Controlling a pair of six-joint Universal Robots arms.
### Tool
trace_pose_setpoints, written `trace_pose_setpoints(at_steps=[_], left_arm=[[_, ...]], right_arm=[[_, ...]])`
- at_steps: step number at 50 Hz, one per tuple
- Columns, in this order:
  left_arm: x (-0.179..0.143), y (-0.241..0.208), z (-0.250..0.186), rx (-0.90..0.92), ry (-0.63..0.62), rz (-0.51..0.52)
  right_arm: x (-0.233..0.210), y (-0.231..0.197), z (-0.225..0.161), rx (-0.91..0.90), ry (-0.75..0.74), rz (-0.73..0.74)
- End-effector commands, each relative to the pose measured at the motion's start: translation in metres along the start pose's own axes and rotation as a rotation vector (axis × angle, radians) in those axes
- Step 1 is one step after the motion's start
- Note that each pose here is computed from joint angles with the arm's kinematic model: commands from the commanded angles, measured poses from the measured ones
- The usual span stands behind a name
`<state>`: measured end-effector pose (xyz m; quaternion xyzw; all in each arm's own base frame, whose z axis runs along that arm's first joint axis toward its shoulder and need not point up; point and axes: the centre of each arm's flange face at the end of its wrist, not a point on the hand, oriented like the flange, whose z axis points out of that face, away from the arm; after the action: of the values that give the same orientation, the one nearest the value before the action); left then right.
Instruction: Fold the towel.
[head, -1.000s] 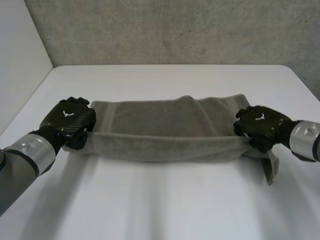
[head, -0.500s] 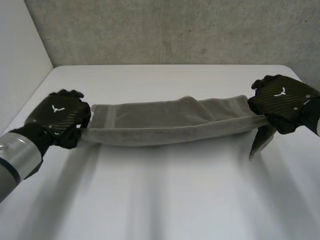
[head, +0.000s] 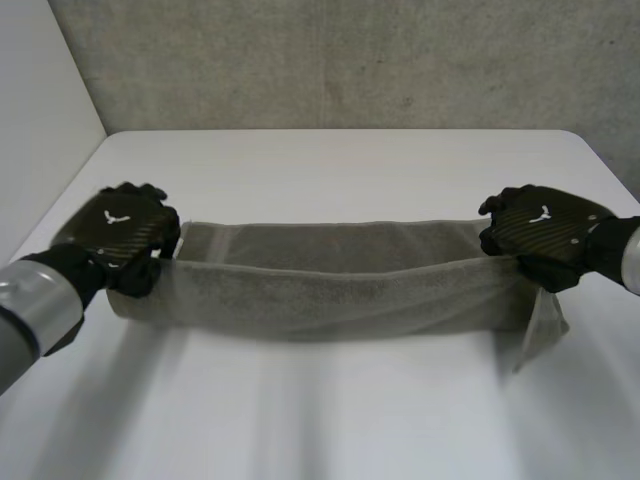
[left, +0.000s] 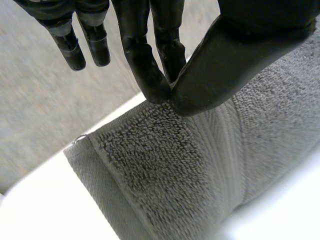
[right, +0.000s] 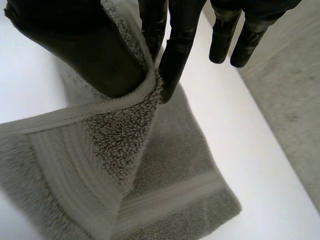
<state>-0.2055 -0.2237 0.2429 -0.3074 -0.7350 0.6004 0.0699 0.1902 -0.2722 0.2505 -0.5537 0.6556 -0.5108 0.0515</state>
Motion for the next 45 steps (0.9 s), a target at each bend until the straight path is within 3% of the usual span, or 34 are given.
trace_pose_setpoints(at_steps=[1, 11, 23, 45], left_arm=[[-0.004, 0.020, 0.048, -0.062, 0.030, -0.012], [-0.015, 0.034, 0.112, -0.025, -0.034, 0.015], [0.002, 0.059, 0.167, -0.025, -0.021, 0.036], [-0.002, 0.061, 0.195, 0.069, -0.058, 0.055]], right_arm=[[0.008, 0.015, 0.041, -0.015, -0.058, -0.004], [0.021, 0.024, 0.101, 0.025, -0.019, -0.091], [0.025, 0.052, 0.153, 0.084, 0.057, -0.167], [0.041, 0.072, 0.190, 0.137, 0.143, -0.204]])
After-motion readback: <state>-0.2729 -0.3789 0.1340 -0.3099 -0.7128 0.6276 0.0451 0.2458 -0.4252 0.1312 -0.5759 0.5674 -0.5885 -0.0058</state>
